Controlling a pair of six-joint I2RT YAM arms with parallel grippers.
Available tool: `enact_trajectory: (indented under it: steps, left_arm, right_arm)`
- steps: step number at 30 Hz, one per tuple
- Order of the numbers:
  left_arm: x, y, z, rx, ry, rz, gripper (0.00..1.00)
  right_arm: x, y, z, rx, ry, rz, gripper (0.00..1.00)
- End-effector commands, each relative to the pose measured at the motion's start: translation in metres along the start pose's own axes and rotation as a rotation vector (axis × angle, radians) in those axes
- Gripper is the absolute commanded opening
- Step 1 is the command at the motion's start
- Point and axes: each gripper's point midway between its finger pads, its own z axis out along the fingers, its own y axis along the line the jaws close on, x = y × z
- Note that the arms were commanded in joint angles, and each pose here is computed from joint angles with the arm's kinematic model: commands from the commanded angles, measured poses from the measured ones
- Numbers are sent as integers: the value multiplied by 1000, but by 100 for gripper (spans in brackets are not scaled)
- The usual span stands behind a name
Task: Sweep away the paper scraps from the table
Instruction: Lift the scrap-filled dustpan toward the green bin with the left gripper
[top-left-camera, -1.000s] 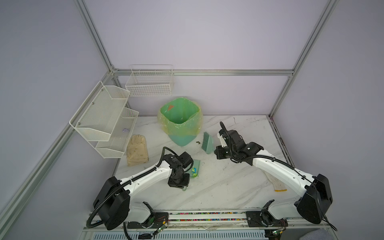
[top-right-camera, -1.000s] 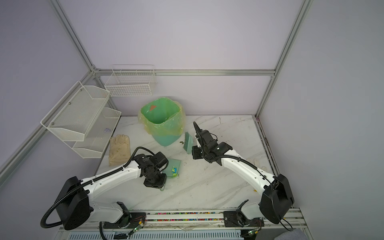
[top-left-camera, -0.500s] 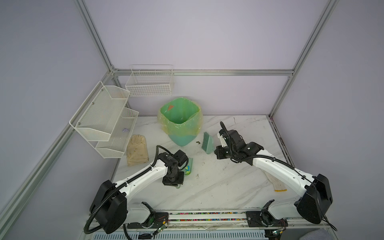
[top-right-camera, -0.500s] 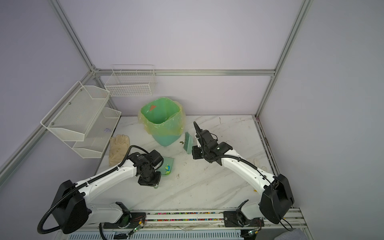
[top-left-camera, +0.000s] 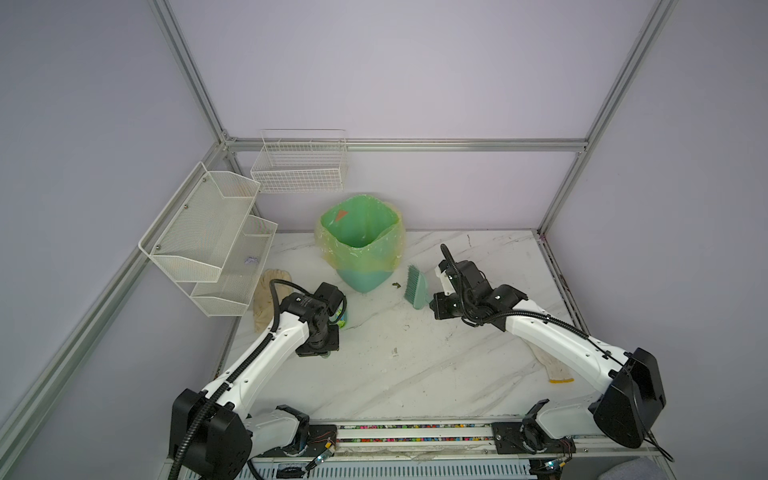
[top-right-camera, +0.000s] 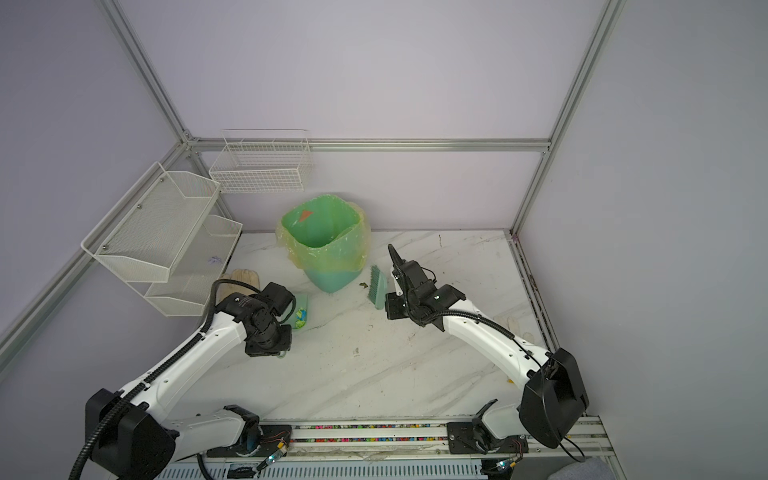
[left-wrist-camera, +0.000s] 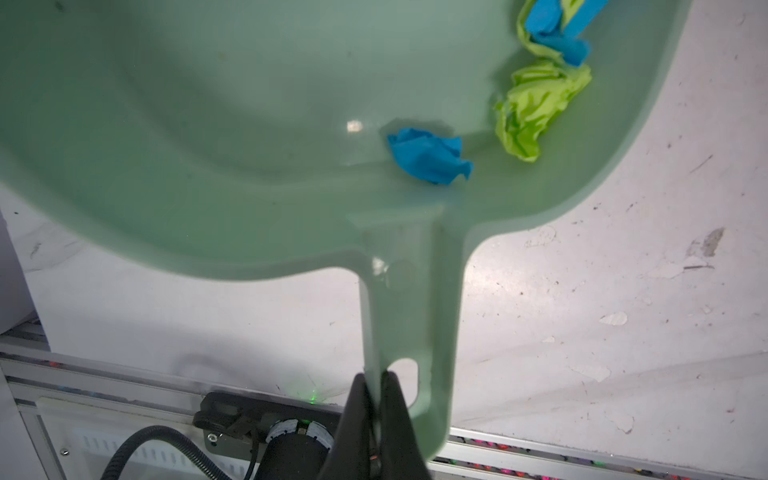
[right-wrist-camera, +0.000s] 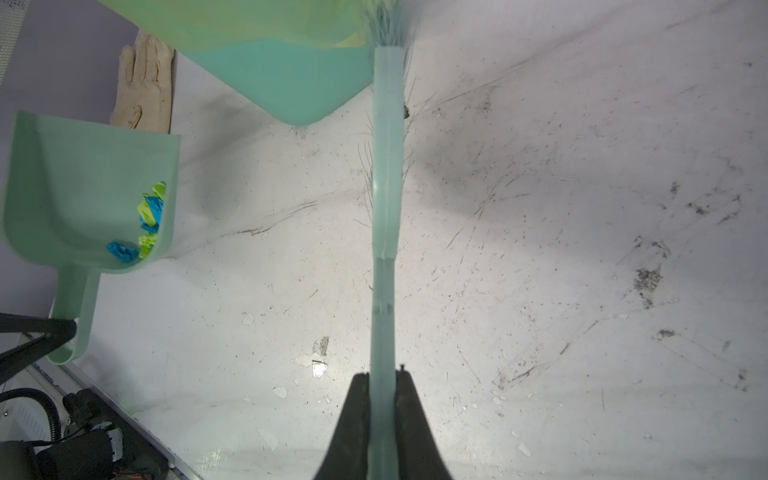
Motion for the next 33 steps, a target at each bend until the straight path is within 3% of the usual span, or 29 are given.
enact_trajectory:
  steps: [1,14,33]
  left_arm:
    - [-22,13,-33,-4,-104,8,0]
    - [-50,60,-78,-88,-198,-68,0]
    - [-103,68,-131,-107,-326,-92,0]
  right_arm:
    - [-7,0,-12,-13,-40,-8,0]
    - [-2,-6,-16,-6,-45,-11,0]
    - [-2,-10,-18,-8,-52,-9,0]
